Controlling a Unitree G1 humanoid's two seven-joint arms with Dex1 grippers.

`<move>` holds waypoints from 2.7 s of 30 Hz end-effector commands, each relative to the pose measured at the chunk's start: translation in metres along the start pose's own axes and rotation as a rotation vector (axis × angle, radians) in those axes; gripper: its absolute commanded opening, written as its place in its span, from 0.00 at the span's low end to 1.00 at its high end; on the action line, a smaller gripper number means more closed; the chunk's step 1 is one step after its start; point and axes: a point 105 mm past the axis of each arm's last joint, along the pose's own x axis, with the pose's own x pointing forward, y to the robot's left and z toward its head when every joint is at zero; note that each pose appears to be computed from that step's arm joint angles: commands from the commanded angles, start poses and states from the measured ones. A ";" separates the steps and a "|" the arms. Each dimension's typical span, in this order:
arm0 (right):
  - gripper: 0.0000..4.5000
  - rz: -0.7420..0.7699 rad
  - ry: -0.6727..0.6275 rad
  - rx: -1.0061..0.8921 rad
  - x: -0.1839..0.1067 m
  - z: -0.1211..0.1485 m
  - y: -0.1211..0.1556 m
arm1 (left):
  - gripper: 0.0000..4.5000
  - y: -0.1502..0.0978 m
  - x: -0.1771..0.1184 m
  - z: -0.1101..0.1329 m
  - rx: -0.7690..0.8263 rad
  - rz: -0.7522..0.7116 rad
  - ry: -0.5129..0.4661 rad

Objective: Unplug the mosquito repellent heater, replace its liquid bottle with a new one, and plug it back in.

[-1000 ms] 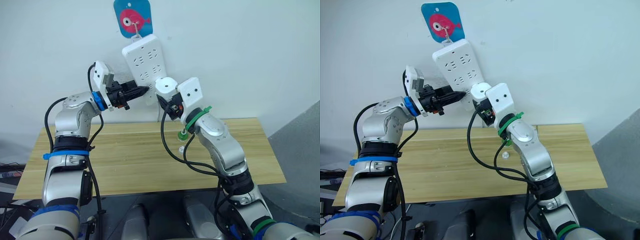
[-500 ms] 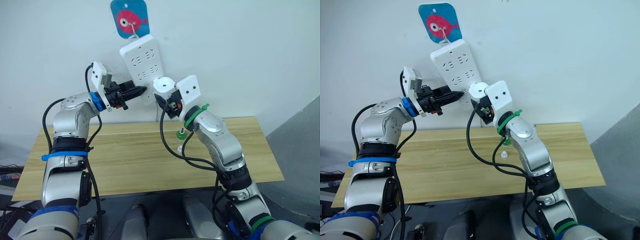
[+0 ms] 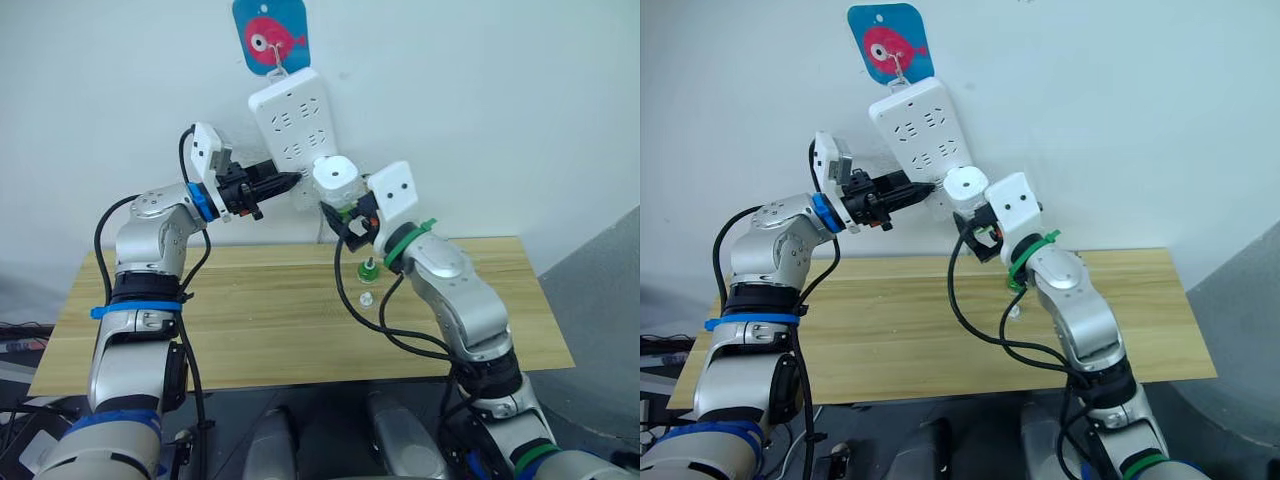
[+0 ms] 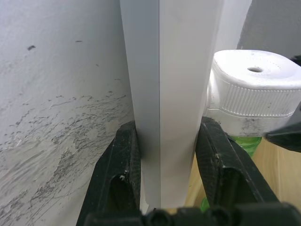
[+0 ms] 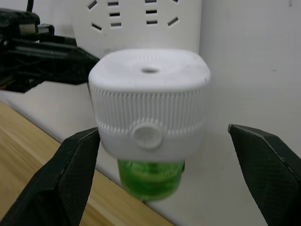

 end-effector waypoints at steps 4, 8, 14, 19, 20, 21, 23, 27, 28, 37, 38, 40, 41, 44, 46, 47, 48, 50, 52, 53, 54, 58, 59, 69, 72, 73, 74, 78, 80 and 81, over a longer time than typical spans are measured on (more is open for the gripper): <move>1.00 0.017 -0.071 -0.010 -0.011 0.019 0.005 | 0.59 0.035 -0.018 0.024 0.056 0.214 -0.070; 1.00 0.048 -0.071 -0.001 -0.012 0.019 0.012 | 0.84 0.039 -0.025 0.024 0.099 0.248 -0.068; 1.00 0.166 -0.057 -0.027 -0.021 0.017 0.026 | 0.89 0.042 -0.059 0.022 0.155 0.327 -0.024; 1.00 0.268 -0.064 -0.024 -0.028 0.017 0.037 | 0.89 0.026 -0.092 0.011 0.247 0.311 0.099; 0.96 0.291 -0.072 -0.023 -0.028 0.019 0.040 | 0.89 0.019 -0.099 0.009 0.258 0.288 0.127; 0.92 0.310 -0.083 -0.019 -0.029 0.021 0.043 | 0.89 0.009 -0.105 0.006 0.259 0.261 0.156; 0.79 0.353 -0.099 -0.008 -0.030 0.024 0.049 | 0.89 -0.014 -0.117 0.002 0.272 0.184 0.210; 0.47 0.379 -0.111 0.001 -0.029 0.025 0.052 | 0.89 -0.046 -0.120 0.005 0.266 0.146 0.200; 0.39 0.375 -0.115 0.002 -0.026 0.025 0.052 | 0.89 -0.056 -0.119 0.006 0.253 0.156 0.180; 0.01 0.257 -0.124 -0.012 0.002 0.021 0.035 | 0.89 -0.114 -0.113 0.000 0.195 0.209 0.149; 0.01 0.247 -0.121 -0.014 0.003 0.020 0.034 | 0.89 -0.114 -0.114 0.001 0.191 0.216 0.149; 0.01 0.228 -0.116 -0.014 0.006 0.018 0.033 | 0.89 -0.114 -0.113 0.003 0.189 0.223 0.148; 0.01 0.221 -0.115 -0.013 0.006 0.017 0.032 | 0.89 -0.114 -0.113 0.003 0.188 0.224 0.148; 0.01 0.199 -0.113 -0.008 0.008 0.016 0.031 | 0.89 -0.113 -0.112 0.003 0.191 0.221 0.153; 0.01 0.183 -0.113 -0.006 0.009 0.016 0.029 | 0.89 -0.111 -0.111 0.003 0.194 0.219 0.154; 0.01 0.175 -0.110 -0.007 0.010 0.015 0.028 | 0.89 -0.110 -0.110 0.004 0.195 0.218 0.154; 0.01 0.165 -0.109 -0.008 0.011 0.015 0.027 | 0.89 -0.109 -0.110 0.004 0.197 0.218 0.154; 0.01 0.140 -0.110 -0.012 0.012 0.015 0.024 | 0.89 -0.108 -0.109 0.005 0.199 0.215 0.155; 0.01 0.108 -0.114 -0.017 0.013 0.016 0.019 | 0.89 -0.107 -0.108 0.005 0.202 0.212 0.155; 0.01 0.094 -0.113 -0.019 0.014 0.016 0.017 | 0.89 -0.107 -0.108 0.005 0.202 0.211 0.154; 0.01 0.080 -0.113 -0.020 0.014 0.016 0.014 | 0.89 -0.107 -0.107 0.005 0.203 0.208 0.154; 0.01 0.047 -0.108 -0.023 0.014 0.014 0.007 | 0.89 -0.108 -0.105 0.005 0.203 0.203 0.152; 0.01 0.045 -0.108 -0.024 0.014 0.014 0.006 | 0.89 -0.108 -0.104 0.005 0.201 0.203 0.151; 0.01 -0.003 -0.111 -0.033 0.013 0.012 -0.004 | 0.89 -0.108 -0.099 0.003 0.194 0.196 0.141; 0.01 -0.025 -0.113 -0.034 0.013 0.013 -0.008 | 0.89 -0.108 -0.098 0.002 0.193 0.195 0.141; 0.01 -0.031 -0.111 -0.032 0.013 0.012 -0.010 | 0.89 -0.108 -0.097 0.002 0.192 0.195 0.140; 0.01 -0.038 -0.108 -0.034 0.013 0.012 -0.012 | 0.89 -0.108 -0.097 0.002 0.192 0.195 0.139; 0.01 -0.030 -0.101 -0.030 0.014 0.011 -0.013 | 0.89 -0.106 -0.095 0.002 0.192 0.195 0.136; 0.01 0.007 -0.096 -0.004 0.013 0.011 -0.007 | 0.89 -0.105 -0.094 0.002 0.194 0.194 0.136; 0.01 0.055 -0.110 0.019 0.011 0.013 0.000 | 0.89 -0.104 -0.094 0.002 0.194 0.196 0.136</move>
